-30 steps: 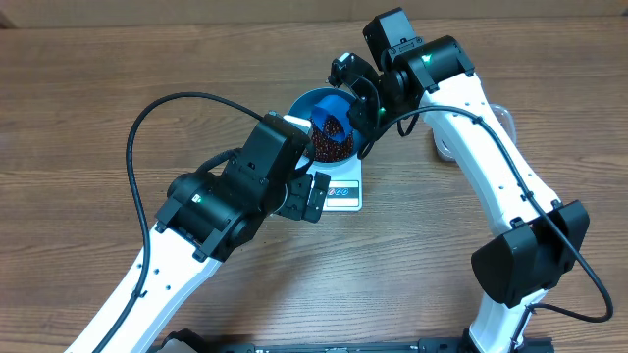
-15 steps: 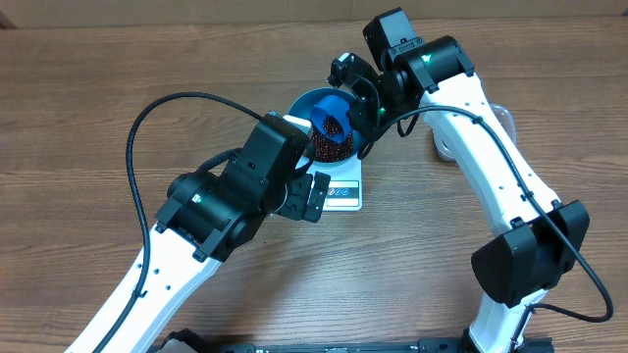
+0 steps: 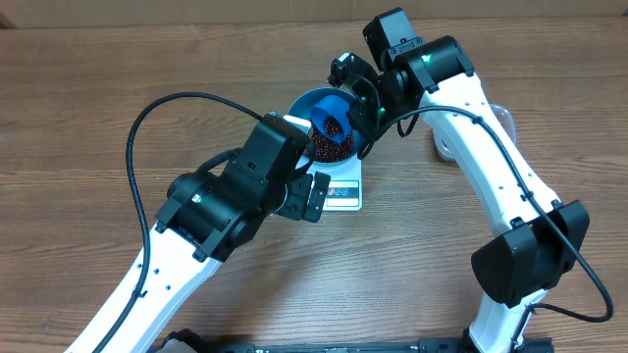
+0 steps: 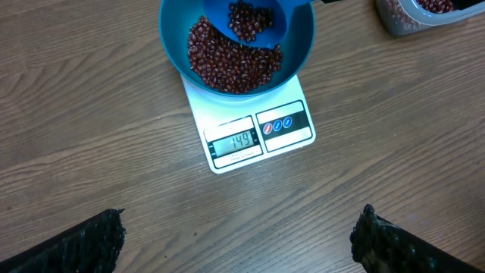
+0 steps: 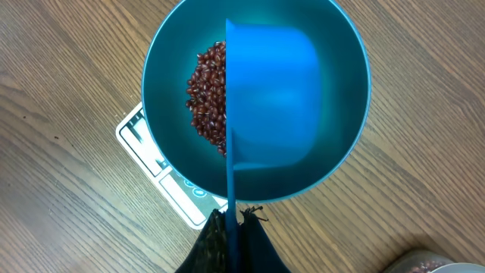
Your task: Scoop item into bowl and weigh 150g on scale
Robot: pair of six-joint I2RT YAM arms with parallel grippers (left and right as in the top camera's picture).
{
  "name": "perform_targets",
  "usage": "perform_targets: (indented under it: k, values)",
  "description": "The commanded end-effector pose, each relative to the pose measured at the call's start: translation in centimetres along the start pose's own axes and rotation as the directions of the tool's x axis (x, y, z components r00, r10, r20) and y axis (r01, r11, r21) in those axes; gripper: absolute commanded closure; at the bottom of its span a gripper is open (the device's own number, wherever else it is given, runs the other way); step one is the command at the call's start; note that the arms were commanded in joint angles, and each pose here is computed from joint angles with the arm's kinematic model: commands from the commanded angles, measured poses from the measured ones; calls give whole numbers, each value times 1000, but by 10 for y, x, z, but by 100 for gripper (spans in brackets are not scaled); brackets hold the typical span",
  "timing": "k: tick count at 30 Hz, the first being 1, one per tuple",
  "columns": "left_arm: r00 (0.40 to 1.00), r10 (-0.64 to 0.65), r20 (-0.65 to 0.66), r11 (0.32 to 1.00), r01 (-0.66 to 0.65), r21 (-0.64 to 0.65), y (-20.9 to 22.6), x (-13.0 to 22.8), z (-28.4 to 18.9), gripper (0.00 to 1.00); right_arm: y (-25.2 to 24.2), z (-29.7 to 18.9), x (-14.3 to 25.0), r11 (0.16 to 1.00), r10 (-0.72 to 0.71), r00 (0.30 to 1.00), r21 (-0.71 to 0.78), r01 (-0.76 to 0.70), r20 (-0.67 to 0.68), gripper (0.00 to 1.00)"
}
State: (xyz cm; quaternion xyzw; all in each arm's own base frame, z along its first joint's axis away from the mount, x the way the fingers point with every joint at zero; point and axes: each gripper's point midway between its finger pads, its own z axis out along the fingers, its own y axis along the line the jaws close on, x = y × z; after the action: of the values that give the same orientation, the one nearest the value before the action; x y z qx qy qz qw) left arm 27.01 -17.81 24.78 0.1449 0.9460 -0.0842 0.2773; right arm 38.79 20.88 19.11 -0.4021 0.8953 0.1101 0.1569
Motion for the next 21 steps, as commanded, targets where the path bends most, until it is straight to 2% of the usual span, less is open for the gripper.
perform_targets:
  k: [1, 21]
  values:
    - [1000, 4, 12, 1000, -4, -7, 2, -4, -1, 0, 3, -25, -11, 1000, -16, 997, 21, 14, 70, 96]
    - [1000, 4, 12, 1000, -4, -7, 2, -4, -1, 1, 7, -25, -9, 999, -38, 997, 3, 38, 63, 96]
